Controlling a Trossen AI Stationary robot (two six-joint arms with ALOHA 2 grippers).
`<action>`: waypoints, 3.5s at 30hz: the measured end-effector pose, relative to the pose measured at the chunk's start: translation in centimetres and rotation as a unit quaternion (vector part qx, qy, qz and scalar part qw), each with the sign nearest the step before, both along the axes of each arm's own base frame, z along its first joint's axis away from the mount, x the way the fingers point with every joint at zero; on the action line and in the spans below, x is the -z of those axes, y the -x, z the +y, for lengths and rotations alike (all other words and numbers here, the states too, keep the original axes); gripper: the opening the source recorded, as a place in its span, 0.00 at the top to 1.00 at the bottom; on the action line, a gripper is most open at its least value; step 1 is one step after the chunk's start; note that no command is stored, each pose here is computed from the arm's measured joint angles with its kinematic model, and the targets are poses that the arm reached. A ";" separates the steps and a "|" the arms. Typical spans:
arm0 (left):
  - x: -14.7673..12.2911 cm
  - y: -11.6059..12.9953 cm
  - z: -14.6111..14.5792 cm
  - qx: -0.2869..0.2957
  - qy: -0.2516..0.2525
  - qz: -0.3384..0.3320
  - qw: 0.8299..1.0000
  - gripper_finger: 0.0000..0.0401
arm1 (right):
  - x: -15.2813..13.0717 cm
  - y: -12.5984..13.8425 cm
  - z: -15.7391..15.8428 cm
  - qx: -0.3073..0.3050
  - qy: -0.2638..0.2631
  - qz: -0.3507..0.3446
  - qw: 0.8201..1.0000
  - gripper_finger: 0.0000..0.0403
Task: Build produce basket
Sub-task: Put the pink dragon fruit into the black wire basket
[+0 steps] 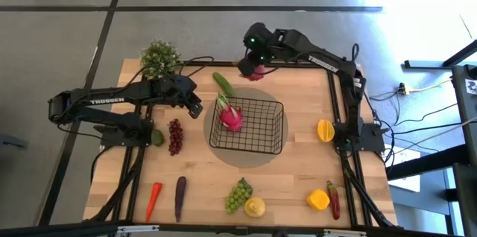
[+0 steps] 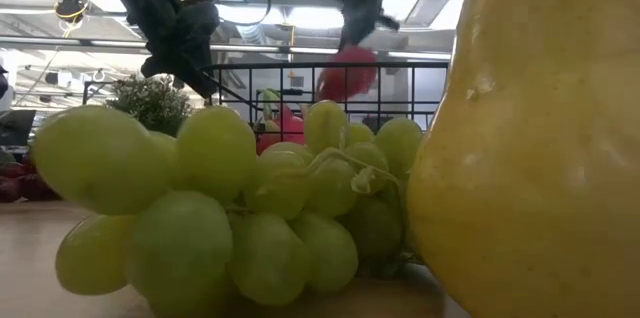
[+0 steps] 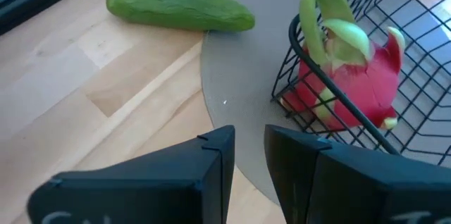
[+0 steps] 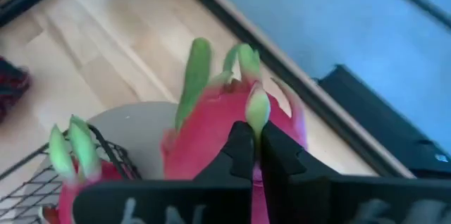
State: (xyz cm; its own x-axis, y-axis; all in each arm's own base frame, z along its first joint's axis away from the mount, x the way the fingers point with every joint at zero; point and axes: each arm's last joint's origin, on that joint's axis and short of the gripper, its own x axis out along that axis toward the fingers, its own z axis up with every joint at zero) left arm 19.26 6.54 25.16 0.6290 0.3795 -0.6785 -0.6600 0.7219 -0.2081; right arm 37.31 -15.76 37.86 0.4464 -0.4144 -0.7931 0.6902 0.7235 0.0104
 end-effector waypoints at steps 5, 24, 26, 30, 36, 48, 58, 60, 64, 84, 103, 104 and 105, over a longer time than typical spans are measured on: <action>-0.1 -0.1 0.0 0.008 -0.008 0.000 1.000 0.83 | -3.3 0.7 4.4 0.011 0.023 0.002 1.000 1.00; -3.1 -4.3 0.8 0.188 -0.242 -0.153 0.939 0.83 | -6.3 0.7 13.1 0.025 0.073 -0.090 0.993 1.00; -2.7 -4.9 1.1 0.186 -0.245 -0.156 0.939 0.83 | -6.3 0.6 13.4 0.022 0.074 -0.093 0.993 1.00; -2.5 -6.3 1.5 0.185 -0.272 -0.181 0.927 0.83 | -6.4 0.4 14.0 0.015 0.073 -0.103 0.992 1.00; -2.3 -7.4 2.0 0.169 -0.306 -0.206 0.914 0.83 | -6.4 0.4 15.1 0.010 0.063 -0.109 0.992 1.00; -2.9 -7.4 2.0 0.189 -0.345 -0.219 0.893 0.83 | -5.4 1.6 18.5 0.039 0.006 -0.081 0.996 1.00; -2.9 -7.6 1.6 0.207 -0.340 -0.223 0.890 0.83 | -1.1 0.6 19.3 0.059 -0.037 -0.020 0.997 1.00; -2.9 -7.6 1.5 0.207 -0.339 -0.224 0.890 0.83 | -0.4 0.5 19.2 0.063 -0.039 -0.009 0.997 1.00; -2.8 -7.6 1.5 0.210 -0.337 -0.221 0.891 0.83 | 1.0 0.1 19.0 0.073 -0.046 0.006 0.996 1.00; 0.0 -9.5 -0.8 0.289 -0.313 -0.173 0.888 0.83 | 8.1 -0.6 18.1 0.075 -0.036 0.088 0.993 1.00; -0.4 -9.2 -0.1 0.256 -0.327 -0.169 0.894 0.83 | 3.5 -0.9 18.7 0.014 -0.008 0.039 0.999 1.00; -0.5 -9.2 0.0 0.250 -0.334 -0.169 0.893 0.83 | 3.4 -0.8 18.7 0.014 -0.008 0.043 0.999 1.00; -0.5 -9.2 0.0 0.252 -0.344 -0.165 0.889 0.83 | 3.4 -0.7 18.6 0.014 -0.008 0.044 0.999 1.00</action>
